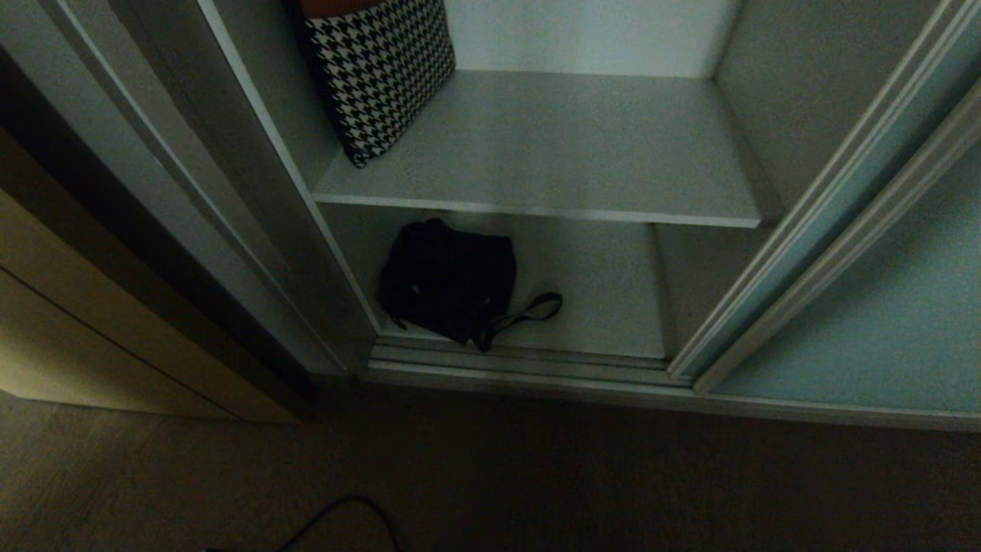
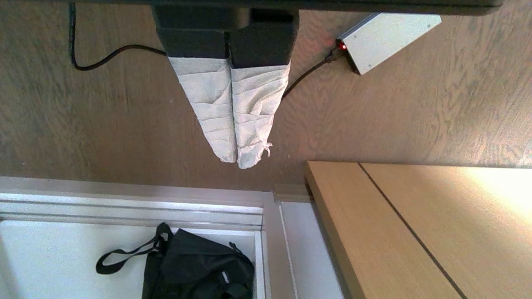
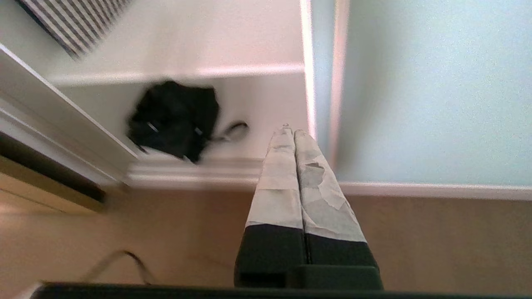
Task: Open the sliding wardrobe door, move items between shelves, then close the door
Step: Close the door
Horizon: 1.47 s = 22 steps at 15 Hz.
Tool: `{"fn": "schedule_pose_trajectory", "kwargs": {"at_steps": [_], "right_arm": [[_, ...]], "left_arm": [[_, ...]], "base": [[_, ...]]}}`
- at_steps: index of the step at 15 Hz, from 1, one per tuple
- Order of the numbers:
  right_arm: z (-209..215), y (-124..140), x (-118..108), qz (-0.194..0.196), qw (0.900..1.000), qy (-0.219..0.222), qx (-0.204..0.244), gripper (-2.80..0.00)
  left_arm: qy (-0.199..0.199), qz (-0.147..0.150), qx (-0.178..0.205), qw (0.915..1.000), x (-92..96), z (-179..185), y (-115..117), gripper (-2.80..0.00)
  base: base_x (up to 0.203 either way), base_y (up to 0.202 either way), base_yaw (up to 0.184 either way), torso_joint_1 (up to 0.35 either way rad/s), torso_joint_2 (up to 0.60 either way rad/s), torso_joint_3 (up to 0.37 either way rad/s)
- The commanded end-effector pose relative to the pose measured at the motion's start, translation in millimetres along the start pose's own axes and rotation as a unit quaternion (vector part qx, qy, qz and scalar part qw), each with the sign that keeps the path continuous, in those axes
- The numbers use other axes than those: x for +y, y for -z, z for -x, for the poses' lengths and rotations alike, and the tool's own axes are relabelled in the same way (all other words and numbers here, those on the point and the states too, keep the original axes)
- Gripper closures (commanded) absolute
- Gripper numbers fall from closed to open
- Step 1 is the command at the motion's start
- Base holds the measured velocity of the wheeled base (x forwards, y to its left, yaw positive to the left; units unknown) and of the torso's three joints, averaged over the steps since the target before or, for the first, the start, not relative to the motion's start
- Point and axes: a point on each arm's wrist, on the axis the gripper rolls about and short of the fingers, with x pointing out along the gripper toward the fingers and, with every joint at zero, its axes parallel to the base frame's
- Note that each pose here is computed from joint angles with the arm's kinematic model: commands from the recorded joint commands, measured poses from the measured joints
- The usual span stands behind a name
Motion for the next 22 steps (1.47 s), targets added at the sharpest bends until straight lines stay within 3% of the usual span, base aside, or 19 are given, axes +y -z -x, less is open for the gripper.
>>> {"fn": "schedule_pose_trajectory", "kwargs": {"at_steps": [1, 6, 8, 10, 18, 22], "right_arm": [[-22.5, -24.9, 4.6, -0.014, 1.0, -0.003, 0.014, 0.0], [-65.0, -64.9, 13.9, -0.116, 0.993, -0.002, 0.028, 0.0], [-78.9, -65.0, 14.6, -0.128, 0.991, -0.001, 0.041, 0.0], [-96.0, -64.8, 14.4, -0.144, 0.988, 0.03, 0.044, 0.0], [-147.7, -69.7, 10.7, -0.137, 0.986, 0.098, -0.007, 0.0], [-175.0, -70.2, 3.5, -0.134, 0.985, 0.112, -0.015, 0.0]], "left_arm": [[0.0, 0.0, 0.0, 1.0, 0.0, 0.0, 0.0, 0.0], [0.0, 0.0, 0.001, 1.0, 0.0, -0.1, 0.0, 0.0], [0.0, 0.0, 0.001, 1.0, 0.0, -0.1, 0.0, 0.0], [0.0, 0.0, 0.0, 1.0, 0.0, 0.0, 0.0, 0.0], [0.0, 0.0, 0.0, 1.0, 0.0, 0.0, 0.0, 0.0], [0.0, 0.0, 0.001, 1.0, 0.0, -0.1, 0.0, 0.0]], "base": [[0.0, 0.0, 0.0, 0.0, 0.0, 0.0], [0.0, 0.0, 0.0, 0.0, 0.0, 0.0], [0.0, 0.0, 0.0, 0.0, 0.0, 0.0], [0.0, 0.0, 0.0, 0.0, 0.0, 0.0], [0.0, 0.0, 0.0, 0.0, 0.0, 0.0], [0.0, 0.0, 0.0, 0.0, 0.0, 0.0]]}}
